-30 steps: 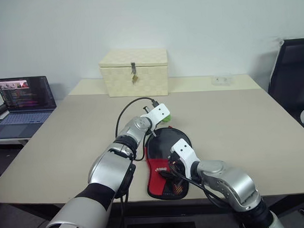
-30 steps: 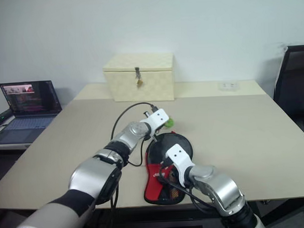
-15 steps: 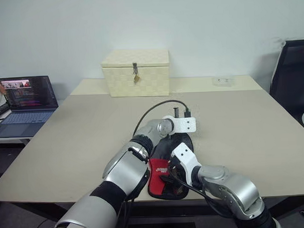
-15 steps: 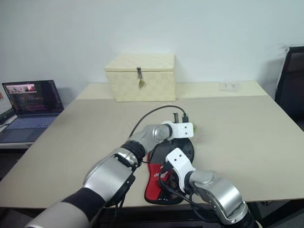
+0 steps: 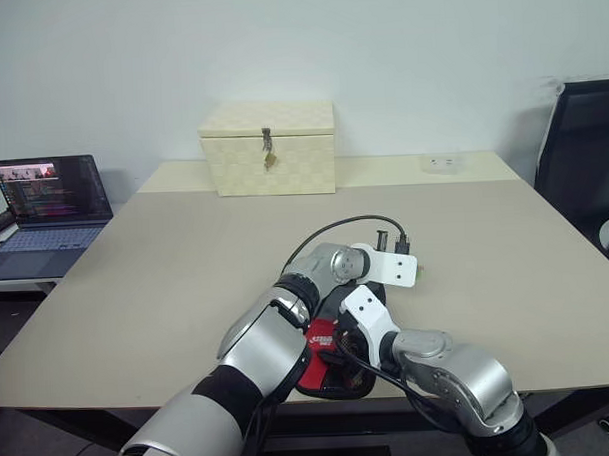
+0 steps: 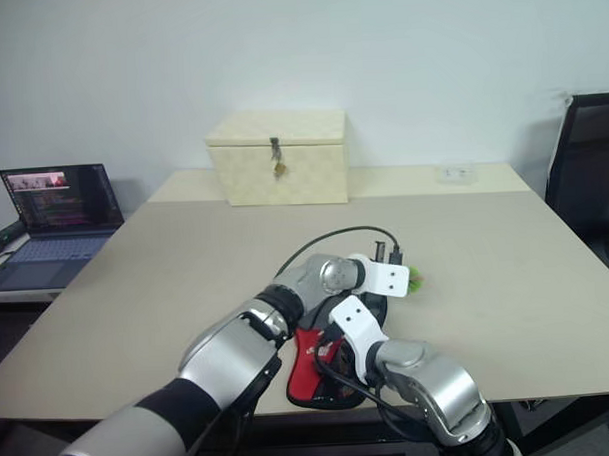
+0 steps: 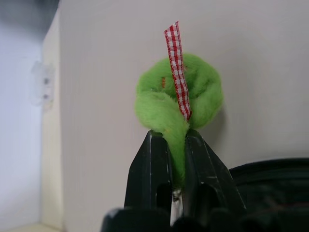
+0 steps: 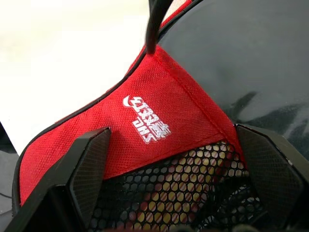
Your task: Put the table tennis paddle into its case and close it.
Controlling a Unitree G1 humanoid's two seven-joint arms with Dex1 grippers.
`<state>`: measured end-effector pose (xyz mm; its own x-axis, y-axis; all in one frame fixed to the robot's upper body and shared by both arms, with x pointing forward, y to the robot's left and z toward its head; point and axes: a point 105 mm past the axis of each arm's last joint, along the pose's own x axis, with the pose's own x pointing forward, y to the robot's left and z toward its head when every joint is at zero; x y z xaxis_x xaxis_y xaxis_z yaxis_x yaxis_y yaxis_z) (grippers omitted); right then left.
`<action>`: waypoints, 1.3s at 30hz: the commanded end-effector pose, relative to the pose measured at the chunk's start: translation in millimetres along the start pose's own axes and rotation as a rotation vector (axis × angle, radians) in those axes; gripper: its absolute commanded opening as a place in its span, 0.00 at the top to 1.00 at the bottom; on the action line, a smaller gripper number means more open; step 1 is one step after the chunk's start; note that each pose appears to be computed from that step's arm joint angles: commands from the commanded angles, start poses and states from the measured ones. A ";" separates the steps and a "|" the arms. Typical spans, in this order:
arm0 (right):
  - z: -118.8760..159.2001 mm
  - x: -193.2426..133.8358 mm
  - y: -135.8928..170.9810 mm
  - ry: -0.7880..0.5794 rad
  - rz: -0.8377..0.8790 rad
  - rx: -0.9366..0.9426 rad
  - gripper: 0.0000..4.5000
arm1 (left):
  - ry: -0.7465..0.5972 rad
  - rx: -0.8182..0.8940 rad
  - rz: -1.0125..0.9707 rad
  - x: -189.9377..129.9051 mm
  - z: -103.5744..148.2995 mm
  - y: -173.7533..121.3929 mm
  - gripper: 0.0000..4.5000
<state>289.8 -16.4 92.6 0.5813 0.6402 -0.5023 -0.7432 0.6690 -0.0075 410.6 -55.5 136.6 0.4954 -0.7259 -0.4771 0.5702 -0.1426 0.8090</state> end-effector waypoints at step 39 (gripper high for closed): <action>37.6 -66.3 -151.4 -0.005 -0.334 -0.490 0.00 | -0.273 -0.978 -0.253 -90.3 -84.2 -73.2 0.15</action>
<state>368.4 -146.3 151.0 0.7959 0.4213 -0.4347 -0.6015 0.6312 -0.4897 382.2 81.4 101.8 0.2155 -0.9063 -0.3636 0.9747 0.2223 0.0236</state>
